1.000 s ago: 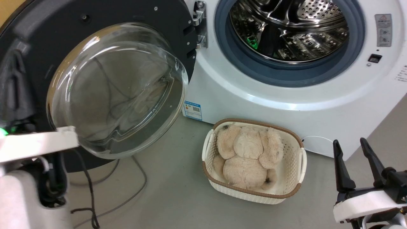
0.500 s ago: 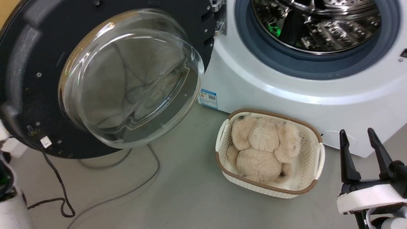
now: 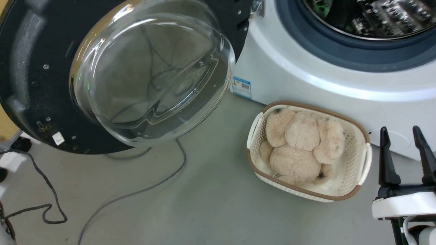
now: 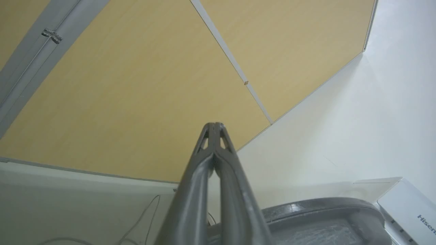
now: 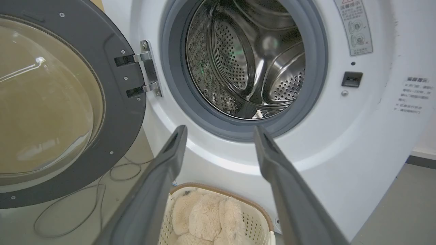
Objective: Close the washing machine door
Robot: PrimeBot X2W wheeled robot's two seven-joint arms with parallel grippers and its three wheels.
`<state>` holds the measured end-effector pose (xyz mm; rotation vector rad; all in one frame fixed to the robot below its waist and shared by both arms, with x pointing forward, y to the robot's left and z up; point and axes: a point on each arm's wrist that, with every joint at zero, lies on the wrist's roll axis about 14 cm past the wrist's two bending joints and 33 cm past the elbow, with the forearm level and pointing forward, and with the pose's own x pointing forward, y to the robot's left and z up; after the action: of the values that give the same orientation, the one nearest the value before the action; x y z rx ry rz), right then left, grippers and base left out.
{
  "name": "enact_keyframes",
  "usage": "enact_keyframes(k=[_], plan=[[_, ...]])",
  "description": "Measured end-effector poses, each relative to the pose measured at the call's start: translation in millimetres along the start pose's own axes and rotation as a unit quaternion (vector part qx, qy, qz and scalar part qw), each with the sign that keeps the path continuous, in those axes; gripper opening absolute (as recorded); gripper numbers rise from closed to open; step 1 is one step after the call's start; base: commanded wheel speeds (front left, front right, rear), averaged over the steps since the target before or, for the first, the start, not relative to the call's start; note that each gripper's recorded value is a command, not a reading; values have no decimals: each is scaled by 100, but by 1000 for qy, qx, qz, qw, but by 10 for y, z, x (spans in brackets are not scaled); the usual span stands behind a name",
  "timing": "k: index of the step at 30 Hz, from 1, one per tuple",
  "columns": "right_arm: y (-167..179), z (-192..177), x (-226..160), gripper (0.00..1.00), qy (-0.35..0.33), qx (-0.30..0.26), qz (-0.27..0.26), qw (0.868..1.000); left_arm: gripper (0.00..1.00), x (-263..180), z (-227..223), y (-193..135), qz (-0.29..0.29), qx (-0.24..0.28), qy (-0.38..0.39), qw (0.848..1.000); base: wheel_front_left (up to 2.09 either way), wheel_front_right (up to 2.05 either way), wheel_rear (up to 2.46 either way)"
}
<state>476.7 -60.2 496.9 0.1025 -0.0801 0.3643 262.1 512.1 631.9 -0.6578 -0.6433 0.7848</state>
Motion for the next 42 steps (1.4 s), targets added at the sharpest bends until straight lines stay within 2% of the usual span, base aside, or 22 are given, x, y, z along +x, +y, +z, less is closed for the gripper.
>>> enact_keyframes(k=[7,9,14,20,24,31,36,42], plan=[[12,-124,126,100,0,2,4,1000,0,61,-301,386,70,-89,82,990,0,0,0],[23,-195,199,100,-2,6,6,1000,0,112,-398,423,80,-118,111,984,0,0,0],[18,-304,276,100,-2,10,6,1000,0,163,-601,380,78,-145,155,974,0,0,0],[-16,-427,353,100,-1,19,1,1000,0,167,-818,356,77,-165,200,963,0,0,0],[-14,-511,380,100,1,24,1,1000,0,124,-980,209,52,-178,254,949,0,0,0],[55,-595,490,100,-5,33,7,999,0,24,-973,98,26,-199,289,936,0,0,0],[139,-572,536,100,-10,37,16,999,0,-140,-980,-13,1,-183,326,928,0,0,0],[205,-464,559,100,-19,38,23,999,0,-456,-1073,-239,-43,-155,393,905,0,0,0]])
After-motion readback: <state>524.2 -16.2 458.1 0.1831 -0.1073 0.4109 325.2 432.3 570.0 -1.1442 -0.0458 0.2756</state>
